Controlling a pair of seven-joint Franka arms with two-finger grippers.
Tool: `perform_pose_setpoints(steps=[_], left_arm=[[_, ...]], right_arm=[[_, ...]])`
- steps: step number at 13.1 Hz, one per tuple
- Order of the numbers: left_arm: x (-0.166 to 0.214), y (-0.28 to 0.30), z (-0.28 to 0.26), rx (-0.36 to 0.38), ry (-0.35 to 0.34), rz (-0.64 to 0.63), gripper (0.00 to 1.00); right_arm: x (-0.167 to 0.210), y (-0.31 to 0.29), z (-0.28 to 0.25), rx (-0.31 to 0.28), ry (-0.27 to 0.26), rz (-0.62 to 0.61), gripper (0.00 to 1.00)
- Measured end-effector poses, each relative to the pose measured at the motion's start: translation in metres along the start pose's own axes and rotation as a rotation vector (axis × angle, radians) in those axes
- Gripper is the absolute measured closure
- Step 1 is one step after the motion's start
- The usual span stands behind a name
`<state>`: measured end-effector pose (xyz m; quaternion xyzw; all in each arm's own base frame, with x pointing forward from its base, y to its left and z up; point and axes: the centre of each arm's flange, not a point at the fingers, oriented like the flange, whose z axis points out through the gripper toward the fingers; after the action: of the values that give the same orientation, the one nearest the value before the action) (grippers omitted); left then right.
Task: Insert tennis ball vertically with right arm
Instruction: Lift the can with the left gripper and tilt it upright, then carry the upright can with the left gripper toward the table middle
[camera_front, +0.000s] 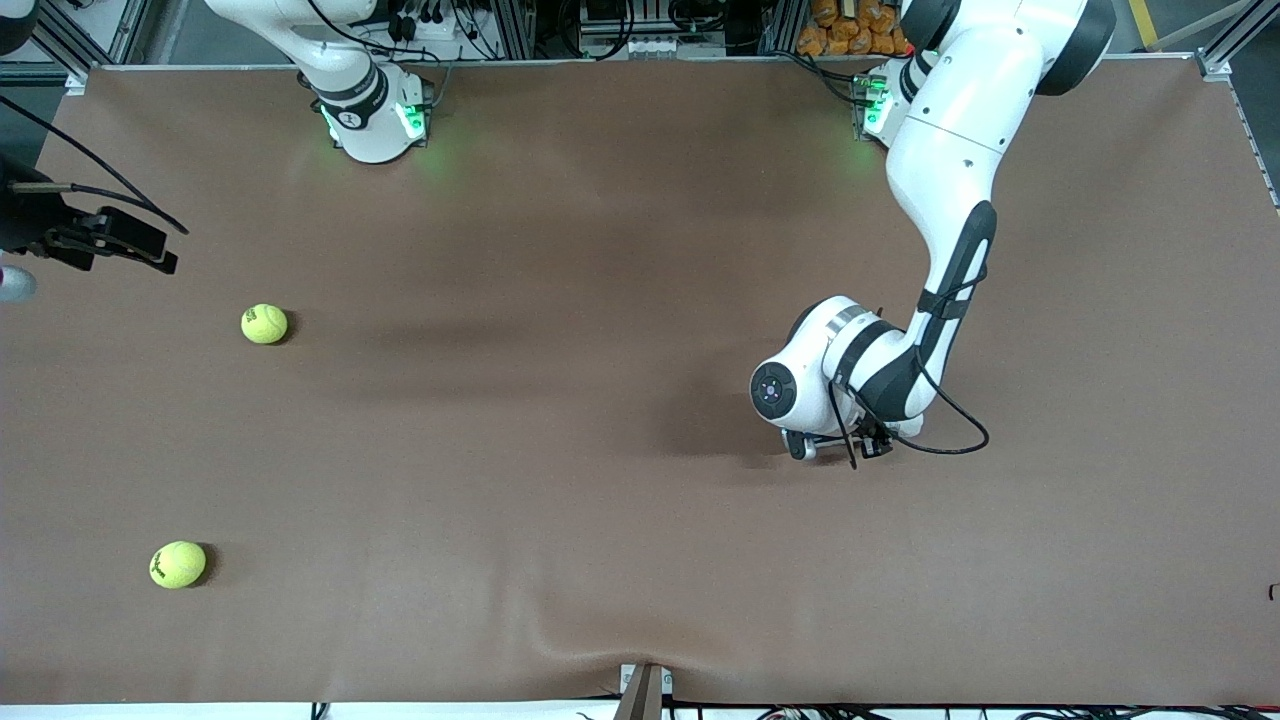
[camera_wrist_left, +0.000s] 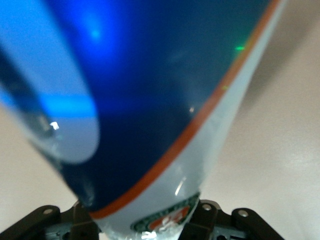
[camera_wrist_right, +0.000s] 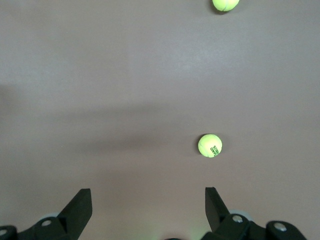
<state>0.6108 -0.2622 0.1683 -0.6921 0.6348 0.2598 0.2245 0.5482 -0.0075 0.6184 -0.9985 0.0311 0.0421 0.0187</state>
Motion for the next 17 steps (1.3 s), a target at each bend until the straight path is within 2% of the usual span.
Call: perform_pose_setpoints(steps=[3, 7, 10, 13, 17], left_arm=[[-0.006, -0.005, -0.034, 0.044, 0.046, 0.026, 0.38], [0.006, 0.007, -0.094, 0.106, 0.129, 0.057, 0.37], [0.020, 0.018, -0.125, 0.109, 0.207, 0.031, 0.37], [0.043, 0.033, -0.154, 0.116, 0.333, -0.045, 0.37], [0.083, 0.065, -0.197, 0.077, 0.560, -0.158, 0.37]], right_arm=[[0.000, -0.002, 0.002, 0.000, -0.002, -0.004, 0.00], [-0.001, -0.002, 0.003, -0.001, -0.014, -0.004, 0.00], [-0.002, 0.004, 0.008, -0.002, -0.041, 0.008, 0.00], [0.006, 0.020, 0.023, -0.001, -0.076, 0.037, 0.00], [0.012, 0.029, 0.032, 0.001, -0.090, 0.053, 0.00]])
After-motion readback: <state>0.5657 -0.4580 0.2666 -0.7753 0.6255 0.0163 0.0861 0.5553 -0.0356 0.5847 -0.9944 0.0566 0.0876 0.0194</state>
